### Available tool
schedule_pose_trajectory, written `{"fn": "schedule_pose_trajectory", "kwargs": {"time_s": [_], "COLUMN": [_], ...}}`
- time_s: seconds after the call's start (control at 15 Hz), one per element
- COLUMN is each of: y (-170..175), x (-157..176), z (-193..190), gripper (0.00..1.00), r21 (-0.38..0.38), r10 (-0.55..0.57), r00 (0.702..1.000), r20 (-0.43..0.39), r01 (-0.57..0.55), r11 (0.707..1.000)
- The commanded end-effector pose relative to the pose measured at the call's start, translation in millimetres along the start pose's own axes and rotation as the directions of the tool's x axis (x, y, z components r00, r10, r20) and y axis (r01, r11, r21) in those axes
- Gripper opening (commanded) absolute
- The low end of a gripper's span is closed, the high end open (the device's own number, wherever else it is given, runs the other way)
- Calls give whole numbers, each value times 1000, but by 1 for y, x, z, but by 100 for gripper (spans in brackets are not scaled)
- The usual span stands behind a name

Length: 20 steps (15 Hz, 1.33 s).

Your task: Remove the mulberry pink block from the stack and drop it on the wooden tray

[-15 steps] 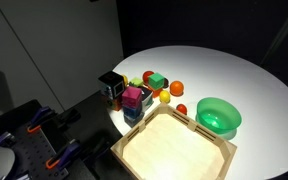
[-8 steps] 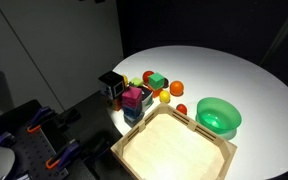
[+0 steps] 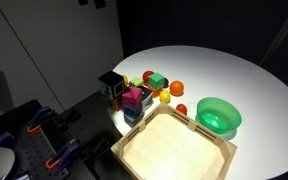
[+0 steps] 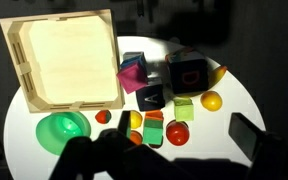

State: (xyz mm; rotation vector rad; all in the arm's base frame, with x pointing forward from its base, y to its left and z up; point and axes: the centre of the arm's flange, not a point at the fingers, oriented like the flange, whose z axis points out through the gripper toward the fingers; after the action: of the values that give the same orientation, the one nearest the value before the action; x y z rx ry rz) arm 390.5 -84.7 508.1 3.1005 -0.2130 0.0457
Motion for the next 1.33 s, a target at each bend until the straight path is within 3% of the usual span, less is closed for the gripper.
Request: {"fn": "schedule_pose_trajectory", "kwargs": {"time_s": [0.0, 0.33, 0.8, 1.27], "y": [19, 39, 54, 66], "x": [7, 13, 31, 45], "z": [18, 52, 105, 150], "gripper": [100, 100, 100, 100], "r21": [16, 28, 22, 14], "r10": [-1, -85, -224, -242], "r00": [999, 993, 973, 970], "r20": [33, 76, 52, 23], "r01": [0, 83, 223, 241], "r11": [1000, 996, 974, 970]}}
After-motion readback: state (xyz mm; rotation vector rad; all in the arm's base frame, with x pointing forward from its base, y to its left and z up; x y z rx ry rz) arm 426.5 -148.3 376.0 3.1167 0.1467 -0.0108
